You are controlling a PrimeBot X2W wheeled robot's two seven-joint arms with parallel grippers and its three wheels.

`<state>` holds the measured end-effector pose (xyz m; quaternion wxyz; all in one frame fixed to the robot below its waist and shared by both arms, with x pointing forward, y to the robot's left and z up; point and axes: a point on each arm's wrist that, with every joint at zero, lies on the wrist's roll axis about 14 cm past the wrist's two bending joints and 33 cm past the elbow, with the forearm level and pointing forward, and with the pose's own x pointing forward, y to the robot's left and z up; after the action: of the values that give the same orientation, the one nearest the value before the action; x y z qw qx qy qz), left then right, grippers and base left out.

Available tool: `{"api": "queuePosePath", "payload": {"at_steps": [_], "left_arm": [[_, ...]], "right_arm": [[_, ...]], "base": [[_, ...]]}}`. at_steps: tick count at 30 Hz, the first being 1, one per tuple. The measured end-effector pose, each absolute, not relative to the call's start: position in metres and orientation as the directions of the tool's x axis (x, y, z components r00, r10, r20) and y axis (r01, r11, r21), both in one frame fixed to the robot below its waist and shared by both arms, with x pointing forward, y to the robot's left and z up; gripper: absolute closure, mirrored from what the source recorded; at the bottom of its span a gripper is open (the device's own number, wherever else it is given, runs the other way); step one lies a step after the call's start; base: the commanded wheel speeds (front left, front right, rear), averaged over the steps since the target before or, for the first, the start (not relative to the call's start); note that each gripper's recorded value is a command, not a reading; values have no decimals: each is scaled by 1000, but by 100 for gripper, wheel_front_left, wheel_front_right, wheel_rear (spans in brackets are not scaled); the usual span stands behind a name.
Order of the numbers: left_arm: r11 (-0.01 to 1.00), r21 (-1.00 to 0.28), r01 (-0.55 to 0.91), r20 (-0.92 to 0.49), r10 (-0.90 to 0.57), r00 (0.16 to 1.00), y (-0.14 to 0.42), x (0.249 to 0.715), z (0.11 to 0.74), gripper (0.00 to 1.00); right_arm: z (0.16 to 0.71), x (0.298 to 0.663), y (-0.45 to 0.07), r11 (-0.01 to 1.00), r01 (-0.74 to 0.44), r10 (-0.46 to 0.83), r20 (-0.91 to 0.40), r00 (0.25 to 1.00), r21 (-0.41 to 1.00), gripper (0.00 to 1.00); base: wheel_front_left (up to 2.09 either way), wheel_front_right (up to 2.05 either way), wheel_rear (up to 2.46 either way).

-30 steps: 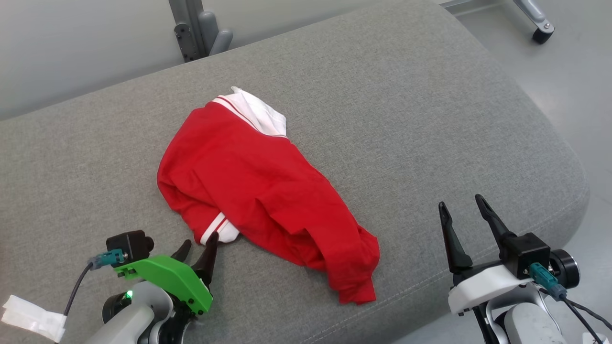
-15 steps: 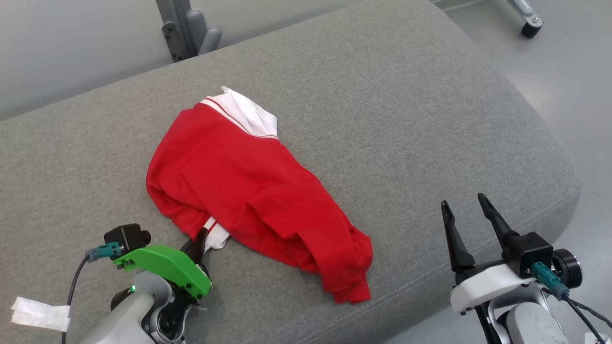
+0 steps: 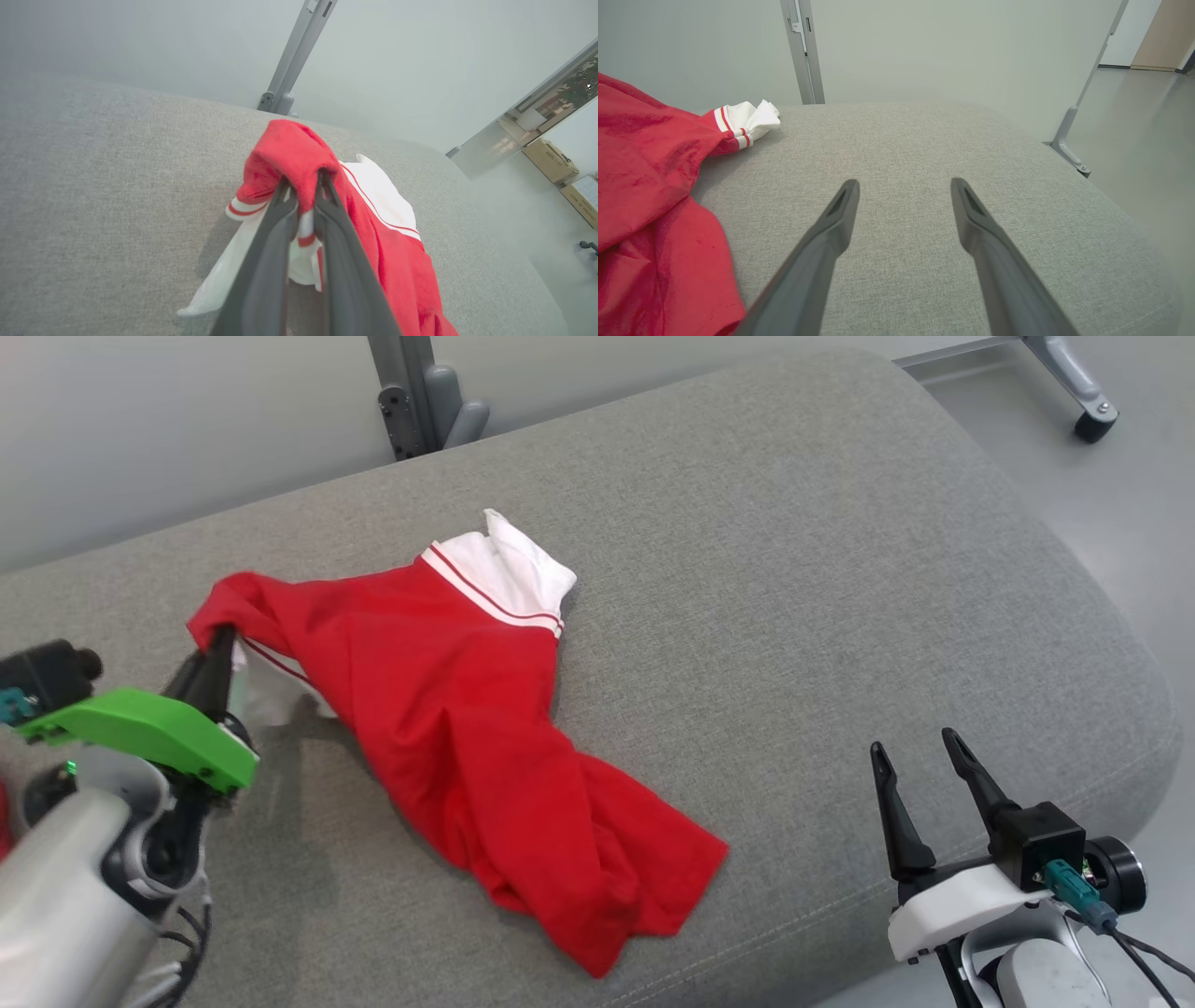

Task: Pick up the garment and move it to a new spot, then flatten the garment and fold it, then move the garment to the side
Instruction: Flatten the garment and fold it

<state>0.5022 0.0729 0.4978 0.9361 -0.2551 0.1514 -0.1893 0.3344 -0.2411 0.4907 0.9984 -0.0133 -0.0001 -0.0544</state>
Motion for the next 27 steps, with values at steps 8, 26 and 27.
{"api": "queuePosePath", "payload": {"at_steps": [8, 26, 27], "left_arm": [[872, -360, 331, -49, -372, 927, 122, 523, 592, 100], [660, -116, 742, -51, -750, 659, -71, 465, 610, 100], [643, -135, 754, -83, -765, 638, -83, 458, 593, 100]], "right_arm": [[494, 338, -231, 997, 72, -71, 15, 997, -26, 0], [497, 339, -229, 997, 78, -78, 21, 997, -8, 0], [497, 338, -231, 996, 86, -86, 22, 996, -6, 0]], "base": [[0, 0, 0], [0, 0, 0], [0, 0, 0]]}}
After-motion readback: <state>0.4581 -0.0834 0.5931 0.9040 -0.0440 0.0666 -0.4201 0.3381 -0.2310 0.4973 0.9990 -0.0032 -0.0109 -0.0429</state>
